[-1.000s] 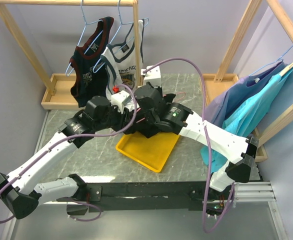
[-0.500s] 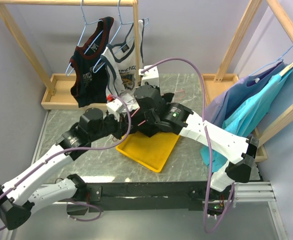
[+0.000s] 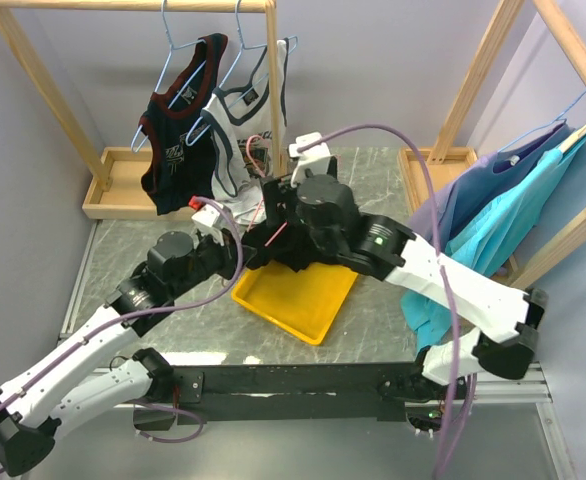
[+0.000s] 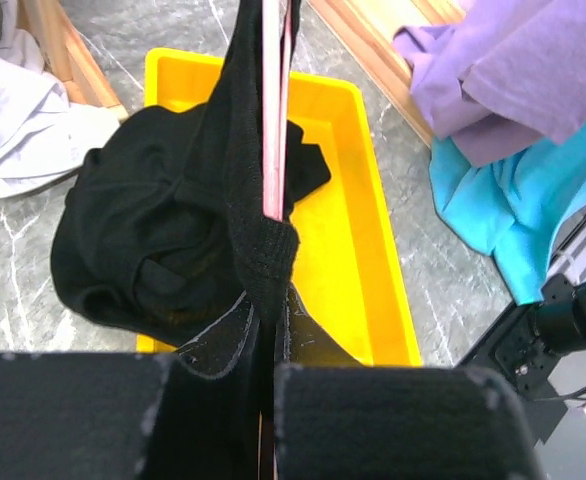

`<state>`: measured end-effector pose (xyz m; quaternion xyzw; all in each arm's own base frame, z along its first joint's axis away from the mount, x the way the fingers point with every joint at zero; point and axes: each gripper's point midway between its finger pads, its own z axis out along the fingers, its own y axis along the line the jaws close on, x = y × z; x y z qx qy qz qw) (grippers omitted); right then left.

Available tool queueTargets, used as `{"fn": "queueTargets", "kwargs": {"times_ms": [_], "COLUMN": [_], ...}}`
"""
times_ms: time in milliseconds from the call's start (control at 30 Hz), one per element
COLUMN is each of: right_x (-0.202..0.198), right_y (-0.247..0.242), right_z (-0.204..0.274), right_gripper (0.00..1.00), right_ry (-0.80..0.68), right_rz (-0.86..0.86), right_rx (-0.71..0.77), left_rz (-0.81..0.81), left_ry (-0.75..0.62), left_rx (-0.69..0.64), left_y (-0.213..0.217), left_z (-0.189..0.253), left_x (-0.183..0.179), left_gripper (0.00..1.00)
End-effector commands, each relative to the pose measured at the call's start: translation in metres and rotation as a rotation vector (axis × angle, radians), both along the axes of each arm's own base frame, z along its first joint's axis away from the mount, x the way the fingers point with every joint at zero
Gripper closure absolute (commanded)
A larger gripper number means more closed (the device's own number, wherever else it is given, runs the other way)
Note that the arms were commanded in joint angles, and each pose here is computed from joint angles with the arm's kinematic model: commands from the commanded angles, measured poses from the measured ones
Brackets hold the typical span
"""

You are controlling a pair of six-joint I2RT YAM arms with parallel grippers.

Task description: Place the tank top on the hanger

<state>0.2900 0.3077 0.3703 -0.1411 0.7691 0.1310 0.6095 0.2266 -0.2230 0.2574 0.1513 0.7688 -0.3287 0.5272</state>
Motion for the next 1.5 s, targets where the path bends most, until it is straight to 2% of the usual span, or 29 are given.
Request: {"fn": "queueTargets", "kwargs": {"times_ms": [0, 167, 367, 400, 433, 467, 500, 533, 600, 700, 967, 1467], "right_x": [-0.023, -0.028, -0.026, -0.025, -0.025, -0.024, -0.024, -0.024, -0.024, -0.022, -0.017, -0.008], "right_y": [-0.003, -0.028, -0.054, -0.056, -0.057, -0.058, -0.059, -0.059, -0.058, -0.056, -0.05, -0.024], "right_z": [0.037, 0.049, 0.058, 0.061, 0.06, 0.062, 0.063, 0.063, 0.064, 0.062, 0.053, 0.027], "right_gripper": [0.03, 0.02, 0.02, 0.02, 0.02, 0.02, 0.02, 0.02, 0.02, 0.01, 0.01, 0.0], "right_ry": [-0.051, -0.074, -0.093, -0.096, -0.095, -0.099, -0.099, -0.099, -0.1, -0.097, -0.085, -0.038], "right_rz": [0.115, 0.048, -0.055, -0.064, -0.072, -0.079, -0.086, -0.087, -0.086, -0.092, -0.094, -0.043], "right_rx": [0.138, 0.208, 0.244, 0.25, 0.247, 0.246, 0.248, 0.251, 0.255, 0.247, 0.226, 0.178], "left_rz": [0.046, 0.094, 0.198, 0.228, 0.24, 0.256, 0.293, 0.298, 0.334, 0.359, 0.41, 0.766], "left_ry": [-0.082, -0.128, -0.22, -0.27, -0.25, -0.263, -0.307, -0.296, -0.34, -0.37, -0.419, -0.227], "left_rx": [-0.099, -0.074, -0.012, -0.045, 0.007, 0.002, -0.039, -0.011, -0.051, -0.074, -0.136, -0.033], "left_y": [0.01, 0.03, 0.069, 0.081, 0.085, 0.09, 0.104, 0.106, 0.122, 0.136, 0.172, 0.262], "left_z": [0.039, 0.071, 0.15, 0.187, 0.186, 0.199, 0.23, 0.232, 0.261, 0.281, 0.303, 0.232], "left_x": [-0.001, -0.008, -0.016, -0.022, -0.02, -0.023, -0.03, -0.03, -0.039, -0.05, -0.081, -0.107], "left_gripper": [0.99, 0.99, 0.99, 0.99, 0.99, 0.99, 0.99, 0.99, 0.99, 0.99, 0.99, 0.99]}}
